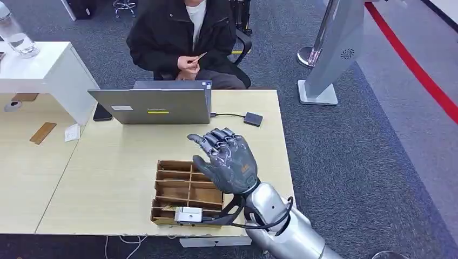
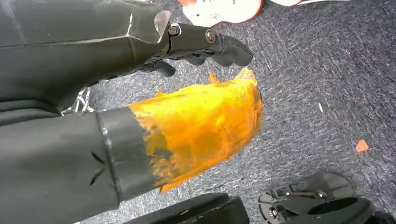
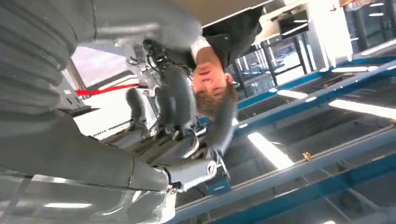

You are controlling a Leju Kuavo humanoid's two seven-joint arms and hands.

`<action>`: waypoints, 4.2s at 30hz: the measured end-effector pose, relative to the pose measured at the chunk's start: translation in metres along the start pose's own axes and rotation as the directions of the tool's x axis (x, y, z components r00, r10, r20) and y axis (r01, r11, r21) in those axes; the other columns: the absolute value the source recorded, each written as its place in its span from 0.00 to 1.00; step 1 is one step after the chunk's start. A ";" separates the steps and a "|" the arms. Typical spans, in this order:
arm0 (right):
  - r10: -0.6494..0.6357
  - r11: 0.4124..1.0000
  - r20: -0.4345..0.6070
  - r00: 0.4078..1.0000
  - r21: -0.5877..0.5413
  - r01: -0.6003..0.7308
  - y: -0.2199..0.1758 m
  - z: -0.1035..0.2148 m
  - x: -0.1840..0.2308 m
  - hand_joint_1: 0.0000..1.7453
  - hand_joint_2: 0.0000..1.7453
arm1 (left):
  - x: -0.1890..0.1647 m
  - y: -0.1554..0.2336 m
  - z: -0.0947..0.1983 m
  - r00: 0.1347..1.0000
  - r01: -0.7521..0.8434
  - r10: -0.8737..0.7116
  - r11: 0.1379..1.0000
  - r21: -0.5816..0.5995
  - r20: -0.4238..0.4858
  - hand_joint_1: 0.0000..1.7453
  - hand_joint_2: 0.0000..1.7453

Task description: Pass the card to the sensor for recognition and then transmit it.

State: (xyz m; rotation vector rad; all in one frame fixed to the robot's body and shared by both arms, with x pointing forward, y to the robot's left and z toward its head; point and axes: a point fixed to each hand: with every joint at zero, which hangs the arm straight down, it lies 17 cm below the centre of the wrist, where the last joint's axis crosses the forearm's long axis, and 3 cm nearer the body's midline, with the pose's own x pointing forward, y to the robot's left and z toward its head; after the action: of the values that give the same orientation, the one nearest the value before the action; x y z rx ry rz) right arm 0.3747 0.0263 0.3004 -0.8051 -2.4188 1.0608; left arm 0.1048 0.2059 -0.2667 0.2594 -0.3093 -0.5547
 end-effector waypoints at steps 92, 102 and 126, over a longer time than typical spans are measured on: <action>-0.146 0.856 -0.099 0.984 0.487 0.175 0.146 0.144 0.030 0.14 1.00 | -0.006 0.000 0.000 0.999 -0.032 0.032 0.999 0.003 -0.021 0.00 0.00; -0.140 0.855 -0.099 0.985 0.490 0.171 0.146 0.144 0.029 0.13 1.00 | -0.006 0.000 0.000 0.999 -0.031 0.031 1.000 0.003 -0.021 0.00 0.00; -0.086 0.850 -0.168 0.982 0.503 0.160 0.150 0.165 0.012 0.16 1.00 | -0.006 0.000 0.000 0.999 -0.035 0.035 0.999 0.002 -0.021 0.00 0.00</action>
State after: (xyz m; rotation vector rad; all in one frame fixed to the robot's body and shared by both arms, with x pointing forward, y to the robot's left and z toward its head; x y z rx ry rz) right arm 0.3288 0.0277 0.0823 -0.5083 -1.8975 1.4543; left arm 0.1001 0.2088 -0.2678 0.2610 -0.2935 -0.5172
